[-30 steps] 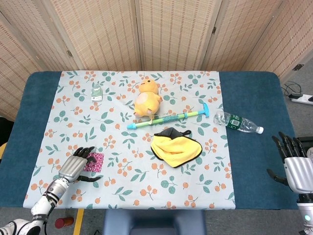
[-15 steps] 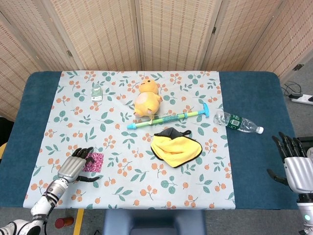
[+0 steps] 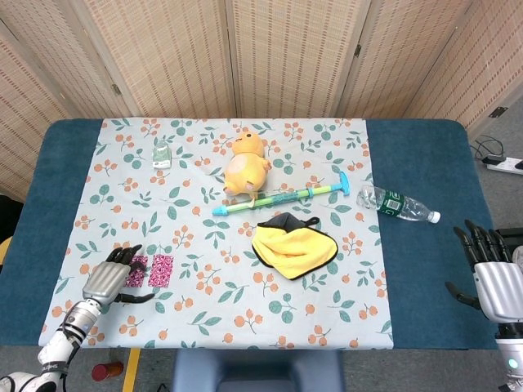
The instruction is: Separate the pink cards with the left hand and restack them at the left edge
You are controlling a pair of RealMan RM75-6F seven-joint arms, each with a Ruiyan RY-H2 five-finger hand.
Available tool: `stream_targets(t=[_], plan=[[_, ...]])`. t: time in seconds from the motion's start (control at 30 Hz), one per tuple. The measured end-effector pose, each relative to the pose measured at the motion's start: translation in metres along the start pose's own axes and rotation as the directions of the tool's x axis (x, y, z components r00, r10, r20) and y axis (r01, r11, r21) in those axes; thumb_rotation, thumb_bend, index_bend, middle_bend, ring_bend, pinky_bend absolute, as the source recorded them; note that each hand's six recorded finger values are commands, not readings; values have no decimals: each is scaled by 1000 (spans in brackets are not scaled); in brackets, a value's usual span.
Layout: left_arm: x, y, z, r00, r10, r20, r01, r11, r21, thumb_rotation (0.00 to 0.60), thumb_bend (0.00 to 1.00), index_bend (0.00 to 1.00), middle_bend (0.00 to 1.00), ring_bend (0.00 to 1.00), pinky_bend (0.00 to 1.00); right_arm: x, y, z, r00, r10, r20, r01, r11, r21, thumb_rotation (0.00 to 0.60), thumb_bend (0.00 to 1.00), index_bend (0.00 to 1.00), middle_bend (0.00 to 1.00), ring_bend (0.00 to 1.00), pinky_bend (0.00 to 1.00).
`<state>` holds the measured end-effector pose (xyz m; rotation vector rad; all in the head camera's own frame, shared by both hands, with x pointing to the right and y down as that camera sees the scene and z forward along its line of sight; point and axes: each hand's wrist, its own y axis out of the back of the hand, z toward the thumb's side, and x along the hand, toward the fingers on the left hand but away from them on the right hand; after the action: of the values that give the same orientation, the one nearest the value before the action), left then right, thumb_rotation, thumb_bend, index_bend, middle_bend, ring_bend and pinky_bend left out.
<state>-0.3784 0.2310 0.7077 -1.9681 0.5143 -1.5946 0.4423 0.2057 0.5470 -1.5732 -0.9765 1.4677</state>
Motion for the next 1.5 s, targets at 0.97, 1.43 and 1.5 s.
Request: stream_targets(t=[0.97, 1.43, 1.5], plan=[[-12, -9, -44, 992, -32, -124, 31, 999, -15, 224, 145, 334, 0, 0, 0, 2, 2, 1, 1000, -4, 2, 4, 1000, 0, 600, 231, 0, 0, 0, 0], [-21, -6, -64, 984, -32, -173, 30, 999, -12, 224, 145, 337, 0, 0, 0, 4, 3, 1, 1000, -11, 6, 11, 1000, -1, 600, 231, 0, 0, 0, 0], [-23, -5, -66, 983, -31, -181, 29, 999, -14, 224, 145, 336, 0, 0, 0, 5, 3, 0, 1000, -11, 7, 11, 1000, -2, 600, 231, 0, 0, 0, 0]])
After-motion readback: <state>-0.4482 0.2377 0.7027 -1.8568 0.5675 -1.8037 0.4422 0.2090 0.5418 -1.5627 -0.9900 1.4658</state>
